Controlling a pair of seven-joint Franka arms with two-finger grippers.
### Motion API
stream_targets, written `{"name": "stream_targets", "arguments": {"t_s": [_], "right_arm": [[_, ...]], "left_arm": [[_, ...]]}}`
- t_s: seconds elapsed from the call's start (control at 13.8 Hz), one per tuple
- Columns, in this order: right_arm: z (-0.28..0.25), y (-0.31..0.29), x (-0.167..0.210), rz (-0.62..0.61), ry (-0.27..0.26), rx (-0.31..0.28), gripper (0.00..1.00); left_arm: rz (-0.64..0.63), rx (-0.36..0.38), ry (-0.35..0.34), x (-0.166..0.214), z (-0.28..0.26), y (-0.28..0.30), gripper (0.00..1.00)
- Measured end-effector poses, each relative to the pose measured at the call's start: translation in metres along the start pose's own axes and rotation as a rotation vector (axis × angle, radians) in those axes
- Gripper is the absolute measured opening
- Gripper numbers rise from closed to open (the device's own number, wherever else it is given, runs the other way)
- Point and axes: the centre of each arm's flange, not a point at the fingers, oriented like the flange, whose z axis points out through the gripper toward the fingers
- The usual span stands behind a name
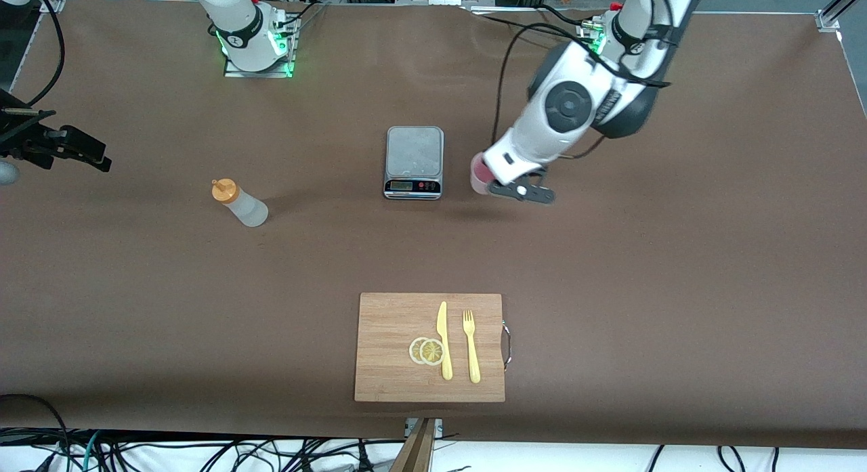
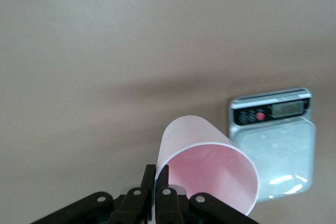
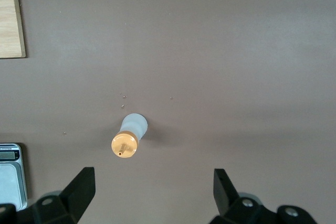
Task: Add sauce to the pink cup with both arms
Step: 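Carry the pink cup with the left gripper onto the scale, then release the cup on the scale and withdraw the left gripper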
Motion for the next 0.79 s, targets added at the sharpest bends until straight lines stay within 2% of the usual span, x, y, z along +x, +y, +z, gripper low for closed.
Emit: {"name": "stream_targets", "arguments": {"t_s": [0.29,0.79], "right_arm": [[0.000,0.000,0.000,0.000,0.000,0.000,1.00],[0.000,0.000,0.000,0.000,-0.001,0.000,1.00]], "left_arm": [[-0.012,-0.036,-0.025,-0.033,0.028,0.072,0.04],[-0.026,-0.009,-0.004,-0.061,0.093,0.127,0.04]]}}
